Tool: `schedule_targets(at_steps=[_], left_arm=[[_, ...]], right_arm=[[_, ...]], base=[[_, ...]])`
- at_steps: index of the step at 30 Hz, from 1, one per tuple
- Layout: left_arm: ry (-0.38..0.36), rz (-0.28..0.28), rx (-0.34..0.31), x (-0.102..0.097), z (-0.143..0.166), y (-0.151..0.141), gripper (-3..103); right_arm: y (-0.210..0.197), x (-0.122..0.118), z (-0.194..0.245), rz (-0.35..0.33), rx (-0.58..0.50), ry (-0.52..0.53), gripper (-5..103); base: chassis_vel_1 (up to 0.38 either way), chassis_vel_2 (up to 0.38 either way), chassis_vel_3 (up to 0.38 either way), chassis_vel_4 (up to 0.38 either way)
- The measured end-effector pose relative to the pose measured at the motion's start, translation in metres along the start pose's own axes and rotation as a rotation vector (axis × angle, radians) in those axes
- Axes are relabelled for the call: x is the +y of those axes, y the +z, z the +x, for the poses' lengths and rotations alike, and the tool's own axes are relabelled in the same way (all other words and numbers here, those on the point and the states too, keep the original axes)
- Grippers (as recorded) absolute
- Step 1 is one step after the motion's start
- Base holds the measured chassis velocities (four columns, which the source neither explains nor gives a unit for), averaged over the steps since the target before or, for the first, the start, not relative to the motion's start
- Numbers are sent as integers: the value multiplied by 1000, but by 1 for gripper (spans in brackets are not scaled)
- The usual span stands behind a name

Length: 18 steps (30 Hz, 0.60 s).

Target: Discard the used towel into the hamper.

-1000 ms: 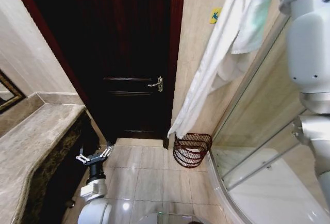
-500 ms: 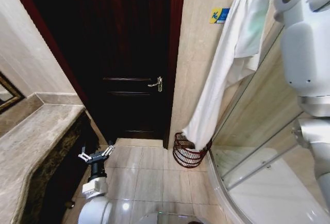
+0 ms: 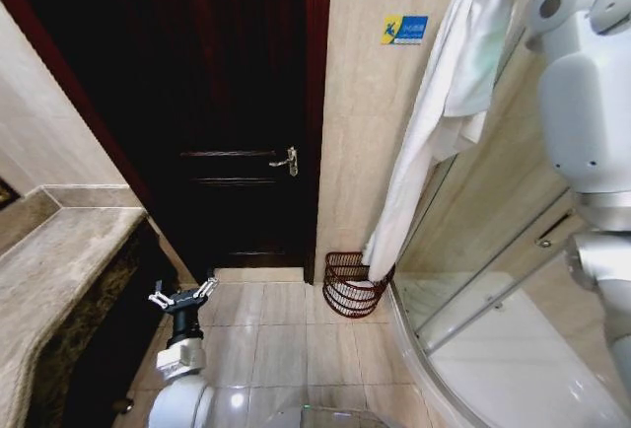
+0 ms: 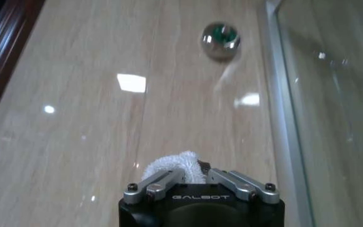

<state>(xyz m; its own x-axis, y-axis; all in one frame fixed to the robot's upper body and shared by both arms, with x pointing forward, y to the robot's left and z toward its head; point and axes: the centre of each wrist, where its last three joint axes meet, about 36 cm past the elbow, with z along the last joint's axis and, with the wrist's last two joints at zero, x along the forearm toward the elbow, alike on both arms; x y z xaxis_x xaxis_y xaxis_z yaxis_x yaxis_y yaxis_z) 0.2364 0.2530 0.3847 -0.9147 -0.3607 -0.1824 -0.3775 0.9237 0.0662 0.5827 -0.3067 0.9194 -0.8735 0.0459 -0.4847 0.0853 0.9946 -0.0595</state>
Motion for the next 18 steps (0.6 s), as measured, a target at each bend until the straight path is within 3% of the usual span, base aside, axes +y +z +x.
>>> schedule_targets(at_steps=[18], left_arm=[[7, -6, -8, -1, 5, 2, 100]], right_arm=[[94, 5, 71, -7, 131, -43, 1]], base=[[0, 0, 0, 0]])
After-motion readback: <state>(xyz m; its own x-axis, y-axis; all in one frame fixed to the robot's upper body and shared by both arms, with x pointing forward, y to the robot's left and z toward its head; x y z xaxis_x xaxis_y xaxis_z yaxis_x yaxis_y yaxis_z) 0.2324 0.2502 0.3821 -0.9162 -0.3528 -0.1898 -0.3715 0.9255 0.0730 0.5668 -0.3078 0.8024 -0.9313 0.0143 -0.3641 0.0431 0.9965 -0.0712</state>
